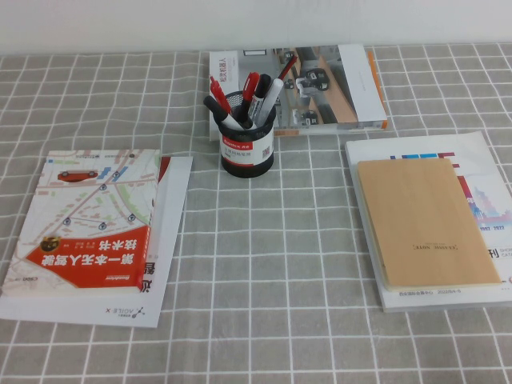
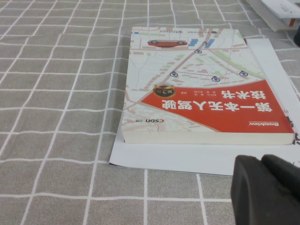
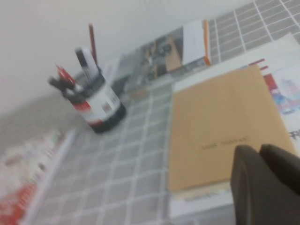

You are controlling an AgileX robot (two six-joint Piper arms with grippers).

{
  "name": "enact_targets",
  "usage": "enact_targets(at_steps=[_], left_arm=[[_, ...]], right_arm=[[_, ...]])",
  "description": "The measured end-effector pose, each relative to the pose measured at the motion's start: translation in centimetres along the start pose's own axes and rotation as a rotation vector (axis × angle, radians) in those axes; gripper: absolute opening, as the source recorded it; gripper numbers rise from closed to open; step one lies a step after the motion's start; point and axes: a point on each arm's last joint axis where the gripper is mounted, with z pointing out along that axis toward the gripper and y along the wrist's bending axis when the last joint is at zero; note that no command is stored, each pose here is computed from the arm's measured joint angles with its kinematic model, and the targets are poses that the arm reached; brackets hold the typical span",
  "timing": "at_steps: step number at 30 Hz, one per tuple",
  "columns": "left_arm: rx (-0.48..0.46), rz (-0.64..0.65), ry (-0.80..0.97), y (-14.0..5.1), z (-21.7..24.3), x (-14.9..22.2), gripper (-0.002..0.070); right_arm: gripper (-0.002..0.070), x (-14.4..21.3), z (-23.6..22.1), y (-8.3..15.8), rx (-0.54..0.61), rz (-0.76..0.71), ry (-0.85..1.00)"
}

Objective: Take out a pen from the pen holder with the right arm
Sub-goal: 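Take a marker out of the pen holder and lay it on the table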

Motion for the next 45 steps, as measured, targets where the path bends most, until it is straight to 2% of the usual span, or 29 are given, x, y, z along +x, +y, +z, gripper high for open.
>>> enact_targets(at_steps=[7, 15, 20, 25, 32, 45], left_arm=[[0.0, 0.0, 0.0, 0.0, 0.0, 0.0, -0.0003], [0.0, 0.0, 0.0, 0.0, 0.0, 0.0, -0.0003], [0.0, 0.0, 0.0, 0.0, 0.0, 0.0, -0.0003], [0.0, 0.0, 0.0, 0.0, 0.0, 0.0, -0.0003], [0.0, 0.0, 0.0, 0.0, 0.0, 0.0, -0.0003], [0.0, 0.0, 0.0, 0.0, 0.0, 0.0, -0.0003]], right_arm=[[-0.0013, -0.6, 0.0, 0.3, -0.045, 0.253, -0.063], [-0.0013, -0.7, 0.0, 0.4, -0.053, 0.299, -0.069], [-0.0013, -0.2, 0.0, 0.6, -0.07, 0.297, -0.009], [-0.0013, -0.9, 0.0, 1.8, -0.096, 0.283, 0.087], [-0.0013, -4.7, 1.8, 4.1, -0.059, 0.175, 0.229], [-0.0013, -11.0, 11.5, 7.2, -0.068, -0.054, 0.507]])
